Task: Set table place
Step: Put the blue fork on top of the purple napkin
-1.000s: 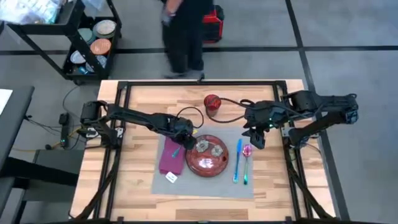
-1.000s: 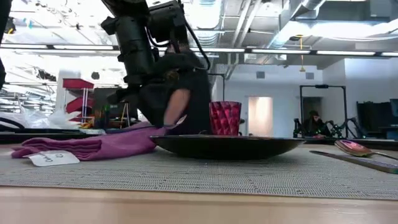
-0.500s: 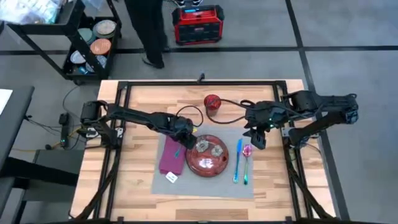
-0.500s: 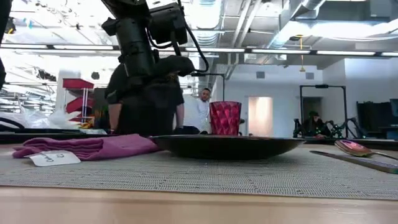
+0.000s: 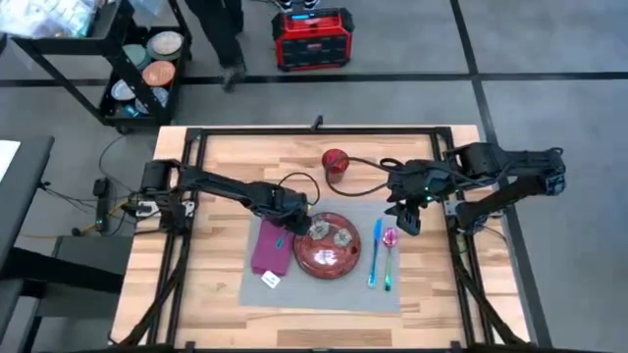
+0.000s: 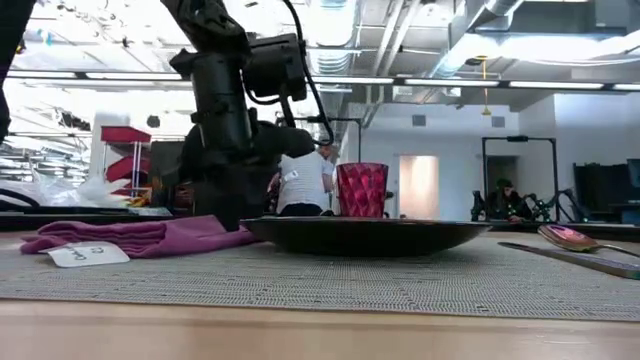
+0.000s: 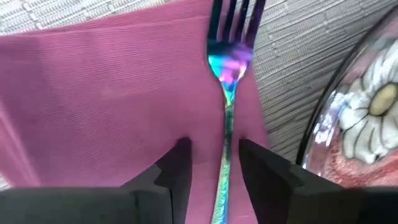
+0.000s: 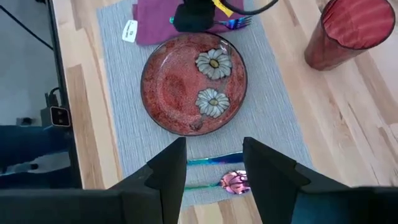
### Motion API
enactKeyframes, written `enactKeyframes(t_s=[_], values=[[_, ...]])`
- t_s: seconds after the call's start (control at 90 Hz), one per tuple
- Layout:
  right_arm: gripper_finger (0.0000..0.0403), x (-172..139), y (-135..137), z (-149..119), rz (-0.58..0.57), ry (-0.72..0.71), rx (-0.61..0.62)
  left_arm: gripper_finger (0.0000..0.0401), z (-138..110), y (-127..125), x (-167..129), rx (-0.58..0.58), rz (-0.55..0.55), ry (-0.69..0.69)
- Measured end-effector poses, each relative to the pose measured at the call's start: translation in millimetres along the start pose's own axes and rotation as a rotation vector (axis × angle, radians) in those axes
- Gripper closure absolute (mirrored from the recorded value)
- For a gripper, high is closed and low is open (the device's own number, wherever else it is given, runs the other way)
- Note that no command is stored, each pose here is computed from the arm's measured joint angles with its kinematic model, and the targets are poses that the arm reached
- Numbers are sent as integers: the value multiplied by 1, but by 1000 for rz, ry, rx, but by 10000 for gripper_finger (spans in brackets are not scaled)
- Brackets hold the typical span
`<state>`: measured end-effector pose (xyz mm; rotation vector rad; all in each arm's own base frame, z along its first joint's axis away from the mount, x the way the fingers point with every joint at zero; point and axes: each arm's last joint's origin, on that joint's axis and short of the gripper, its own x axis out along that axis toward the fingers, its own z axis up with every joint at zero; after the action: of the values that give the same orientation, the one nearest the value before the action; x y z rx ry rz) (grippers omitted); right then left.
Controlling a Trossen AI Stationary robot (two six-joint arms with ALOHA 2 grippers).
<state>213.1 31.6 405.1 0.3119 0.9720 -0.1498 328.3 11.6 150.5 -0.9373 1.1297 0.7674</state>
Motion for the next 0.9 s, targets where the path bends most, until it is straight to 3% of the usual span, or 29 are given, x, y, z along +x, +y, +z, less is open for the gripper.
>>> enactKeyframes(t_s=[0.278, 0.567, 0.9], values=[[257, 0, -1, -1, -9, 8, -1, 297, 0, -1, 0, -43, -10, 0], [257, 0, -1, -1, -13, 13, -1, 393, 1, 0, 0, -31, 6, -10], [257, 0, -2, -1, -35, 2, -1, 399, 1, -10, -17, 26, 49, 20]])
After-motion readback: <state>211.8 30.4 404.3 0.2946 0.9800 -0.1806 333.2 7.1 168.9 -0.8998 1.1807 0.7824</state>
